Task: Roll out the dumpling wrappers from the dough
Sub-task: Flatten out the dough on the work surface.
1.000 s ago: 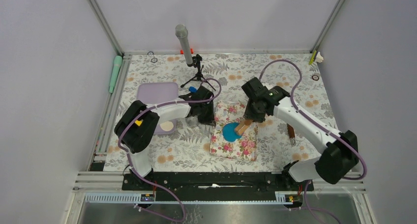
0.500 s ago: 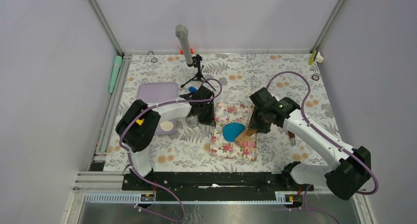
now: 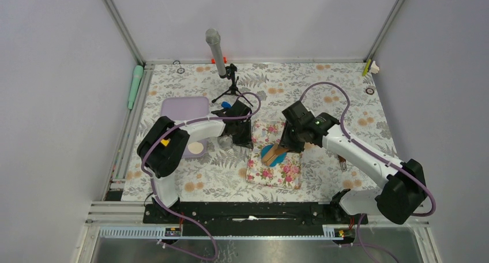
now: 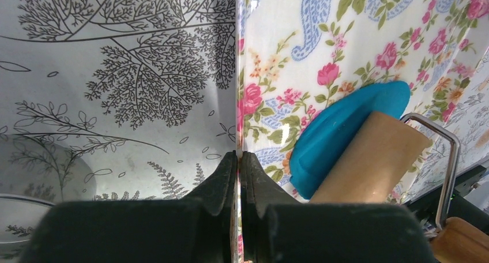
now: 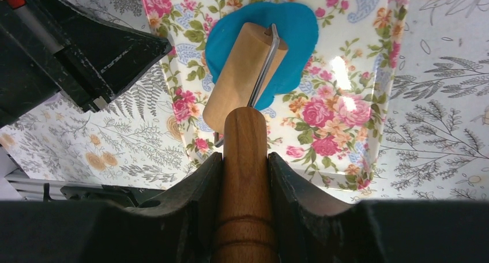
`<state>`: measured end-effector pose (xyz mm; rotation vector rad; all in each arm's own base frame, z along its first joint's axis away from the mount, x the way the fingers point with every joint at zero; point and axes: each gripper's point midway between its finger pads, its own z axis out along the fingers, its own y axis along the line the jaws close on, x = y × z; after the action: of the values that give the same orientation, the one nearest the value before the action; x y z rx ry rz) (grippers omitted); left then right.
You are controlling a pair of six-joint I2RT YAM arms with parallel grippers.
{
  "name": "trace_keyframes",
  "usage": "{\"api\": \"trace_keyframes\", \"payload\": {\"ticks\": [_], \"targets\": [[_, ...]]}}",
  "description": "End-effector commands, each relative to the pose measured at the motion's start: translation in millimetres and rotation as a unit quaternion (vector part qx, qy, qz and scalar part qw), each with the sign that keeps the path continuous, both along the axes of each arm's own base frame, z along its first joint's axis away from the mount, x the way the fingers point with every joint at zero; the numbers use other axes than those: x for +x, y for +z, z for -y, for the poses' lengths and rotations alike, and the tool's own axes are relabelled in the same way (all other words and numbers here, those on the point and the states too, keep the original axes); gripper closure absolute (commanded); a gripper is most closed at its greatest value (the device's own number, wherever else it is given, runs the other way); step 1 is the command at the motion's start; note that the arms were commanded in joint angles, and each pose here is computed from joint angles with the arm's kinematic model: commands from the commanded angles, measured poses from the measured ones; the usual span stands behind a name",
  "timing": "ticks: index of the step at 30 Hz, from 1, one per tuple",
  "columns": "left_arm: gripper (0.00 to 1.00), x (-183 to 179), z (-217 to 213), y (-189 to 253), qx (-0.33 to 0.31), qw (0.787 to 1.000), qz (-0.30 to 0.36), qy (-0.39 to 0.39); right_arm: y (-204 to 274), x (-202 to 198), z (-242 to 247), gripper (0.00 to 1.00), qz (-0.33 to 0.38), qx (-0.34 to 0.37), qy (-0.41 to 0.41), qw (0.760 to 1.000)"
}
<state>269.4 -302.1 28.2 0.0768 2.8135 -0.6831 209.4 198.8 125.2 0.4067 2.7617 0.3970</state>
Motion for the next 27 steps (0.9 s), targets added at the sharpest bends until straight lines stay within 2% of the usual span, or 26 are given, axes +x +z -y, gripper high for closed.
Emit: {"api": "trace_keyframes", "payload": {"ticks": [1, 5, 10, 27], "targets": [[1.0, 13, 11, 16, -0.02, 1.0, 0.02, -0.005, -10, -4, -5, 1.0, 0.004, -0.016, 0.001, 1.0], [1.0, 11, 12, 13, -0.021, 1.0, 0.015, -0.009, -30, -8, 13, 1.0, -0.001, -0.114, 0.004, 0.993], [1.0, 11, 10, 14, -0.019, 1.0, 0.018, -0.008, -49, -13, 21, 1.0, -0.019, -0.158, -0.001, 0.987], [1.0, 7, 8, 14, -0.023, 1.0, 0.02, -0.008, -72, -8, 14, 1.0, -0.026, -0.157, -0.022, 0.987]]}}
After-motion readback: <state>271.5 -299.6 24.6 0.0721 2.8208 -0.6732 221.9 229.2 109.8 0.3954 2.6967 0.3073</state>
